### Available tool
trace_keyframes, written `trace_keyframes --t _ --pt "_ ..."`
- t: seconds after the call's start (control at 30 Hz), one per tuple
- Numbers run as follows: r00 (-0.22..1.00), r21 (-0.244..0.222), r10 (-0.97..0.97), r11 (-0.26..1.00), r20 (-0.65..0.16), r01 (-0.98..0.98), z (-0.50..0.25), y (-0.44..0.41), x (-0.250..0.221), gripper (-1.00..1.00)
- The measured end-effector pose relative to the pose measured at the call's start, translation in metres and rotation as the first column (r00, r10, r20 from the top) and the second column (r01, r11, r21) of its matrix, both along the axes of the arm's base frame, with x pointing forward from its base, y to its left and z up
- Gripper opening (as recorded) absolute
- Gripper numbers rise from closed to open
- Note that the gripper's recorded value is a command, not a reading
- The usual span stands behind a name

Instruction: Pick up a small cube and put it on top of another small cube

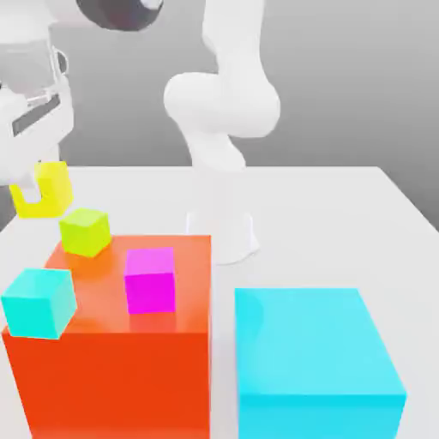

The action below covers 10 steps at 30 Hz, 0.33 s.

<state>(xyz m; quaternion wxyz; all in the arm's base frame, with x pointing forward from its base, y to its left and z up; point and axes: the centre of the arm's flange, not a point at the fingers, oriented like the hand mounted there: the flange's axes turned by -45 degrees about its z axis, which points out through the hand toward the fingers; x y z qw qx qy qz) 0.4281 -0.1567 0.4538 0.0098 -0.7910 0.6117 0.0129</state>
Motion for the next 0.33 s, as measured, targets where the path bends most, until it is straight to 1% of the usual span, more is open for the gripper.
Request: trace_keyframes --t 0.1,0.2,0.23,0.33 --pt "0.973 -0.022 0.231 0.973 0.010 -0.231 -0.005 0.060 0.021 -1.00" --pt "0.960 -0.028 0.281 0.959 0.011 -0.281 -0.047 0.074 0.026 -1.00" --pt "0.958 -0.028 0.285 0.958 0.012 -0.285 -0.057 0.075 0.026 1.00" --pt "0.958 -0.028 0.285 0.958 0.012 -0.285 -0.057 0.075 0.026 1.00"
